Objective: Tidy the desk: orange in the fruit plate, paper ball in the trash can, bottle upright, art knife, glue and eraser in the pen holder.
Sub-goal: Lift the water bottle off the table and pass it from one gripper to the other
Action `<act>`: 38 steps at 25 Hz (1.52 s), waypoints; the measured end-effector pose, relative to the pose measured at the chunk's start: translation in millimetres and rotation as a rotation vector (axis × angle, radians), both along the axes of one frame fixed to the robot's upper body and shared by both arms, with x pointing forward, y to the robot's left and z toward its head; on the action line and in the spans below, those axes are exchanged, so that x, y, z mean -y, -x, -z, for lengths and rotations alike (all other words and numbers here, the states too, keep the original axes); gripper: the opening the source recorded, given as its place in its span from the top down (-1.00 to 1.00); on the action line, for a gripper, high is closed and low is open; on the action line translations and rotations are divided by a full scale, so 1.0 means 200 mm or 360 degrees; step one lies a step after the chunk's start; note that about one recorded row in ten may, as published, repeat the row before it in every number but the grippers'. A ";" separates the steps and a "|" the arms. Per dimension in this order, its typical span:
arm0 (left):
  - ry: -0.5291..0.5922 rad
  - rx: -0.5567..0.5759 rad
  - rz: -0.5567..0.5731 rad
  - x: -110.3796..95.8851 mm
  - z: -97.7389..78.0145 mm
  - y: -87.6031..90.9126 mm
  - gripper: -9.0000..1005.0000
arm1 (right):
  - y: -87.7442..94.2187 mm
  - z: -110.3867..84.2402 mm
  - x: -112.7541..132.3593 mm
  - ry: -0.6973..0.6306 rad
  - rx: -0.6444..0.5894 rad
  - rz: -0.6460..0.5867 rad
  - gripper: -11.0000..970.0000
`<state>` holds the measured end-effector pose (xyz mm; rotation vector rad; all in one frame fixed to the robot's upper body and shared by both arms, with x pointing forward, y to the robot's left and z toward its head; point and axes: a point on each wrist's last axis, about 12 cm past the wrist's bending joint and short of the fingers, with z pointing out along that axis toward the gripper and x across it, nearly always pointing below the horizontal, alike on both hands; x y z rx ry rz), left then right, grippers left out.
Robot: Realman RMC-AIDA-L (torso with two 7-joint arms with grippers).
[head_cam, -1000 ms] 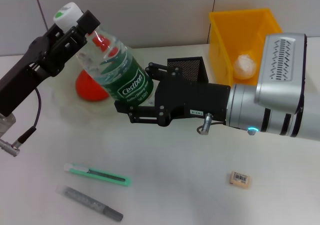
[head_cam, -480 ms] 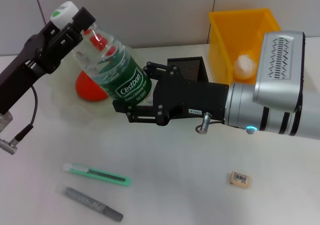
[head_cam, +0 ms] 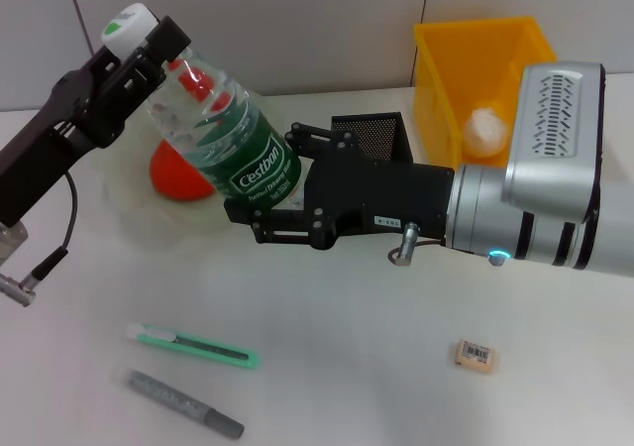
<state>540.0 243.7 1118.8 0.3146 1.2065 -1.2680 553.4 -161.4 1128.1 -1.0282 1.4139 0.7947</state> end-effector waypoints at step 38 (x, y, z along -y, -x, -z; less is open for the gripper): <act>-0.0007 0.0071 -0.0007 0.00 -0.01 0.01 0.11 | 0.00 0.00 -0.01 0.0005 -0.0011 -0.0018 -0.58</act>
